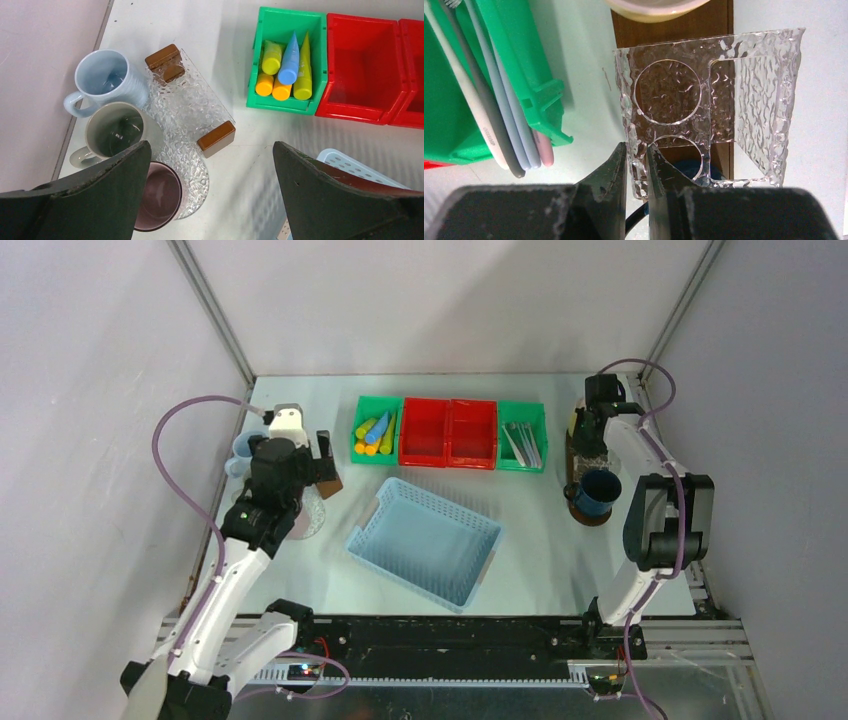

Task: Prepare toiletry sets of a toothbrush and toothpaste on the tray
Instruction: Adjust the toothpaste holder on the tray.

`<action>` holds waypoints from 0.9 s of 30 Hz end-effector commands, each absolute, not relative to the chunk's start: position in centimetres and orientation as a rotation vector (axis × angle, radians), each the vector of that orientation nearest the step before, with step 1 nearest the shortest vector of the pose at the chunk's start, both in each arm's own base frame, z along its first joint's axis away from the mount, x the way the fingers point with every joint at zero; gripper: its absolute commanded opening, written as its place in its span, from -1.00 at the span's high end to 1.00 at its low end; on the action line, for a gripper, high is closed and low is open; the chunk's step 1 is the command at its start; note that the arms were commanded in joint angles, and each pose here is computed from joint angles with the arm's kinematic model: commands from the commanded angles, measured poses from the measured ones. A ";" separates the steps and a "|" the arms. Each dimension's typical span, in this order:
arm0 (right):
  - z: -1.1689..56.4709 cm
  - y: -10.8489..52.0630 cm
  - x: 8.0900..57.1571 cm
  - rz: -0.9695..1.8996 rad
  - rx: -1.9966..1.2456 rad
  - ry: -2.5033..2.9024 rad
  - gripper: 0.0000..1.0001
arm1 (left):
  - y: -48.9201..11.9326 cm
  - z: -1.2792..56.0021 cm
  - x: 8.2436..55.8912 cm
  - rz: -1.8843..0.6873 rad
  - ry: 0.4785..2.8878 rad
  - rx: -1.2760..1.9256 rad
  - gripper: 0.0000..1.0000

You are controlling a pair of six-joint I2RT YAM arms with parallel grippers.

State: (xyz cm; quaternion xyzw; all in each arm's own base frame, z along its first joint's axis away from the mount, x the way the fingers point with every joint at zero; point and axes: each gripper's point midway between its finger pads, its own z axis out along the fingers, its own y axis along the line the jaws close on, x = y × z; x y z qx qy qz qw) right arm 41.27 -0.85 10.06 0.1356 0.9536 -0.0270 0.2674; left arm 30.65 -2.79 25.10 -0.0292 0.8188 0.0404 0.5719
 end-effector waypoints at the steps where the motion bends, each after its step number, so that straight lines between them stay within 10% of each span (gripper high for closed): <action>1: 11.1 0.0 40.1 -0.006 0.345 2.579 0.89 | -2.8 25.8 30.6 0.093 1.882 -0.063 -0.97; 15: 11.4 0.6 39.8 0.032 0.355 2.582 0.83 | -2.7 26.0 30.5 0.093 1.872 -0.062 -0.97; 27: 18.1 0.6 40.9 0.074 0.379 2.394 -0.07 | -2.8 25.9 30.6 0.093 1.878 -0.059 -0.97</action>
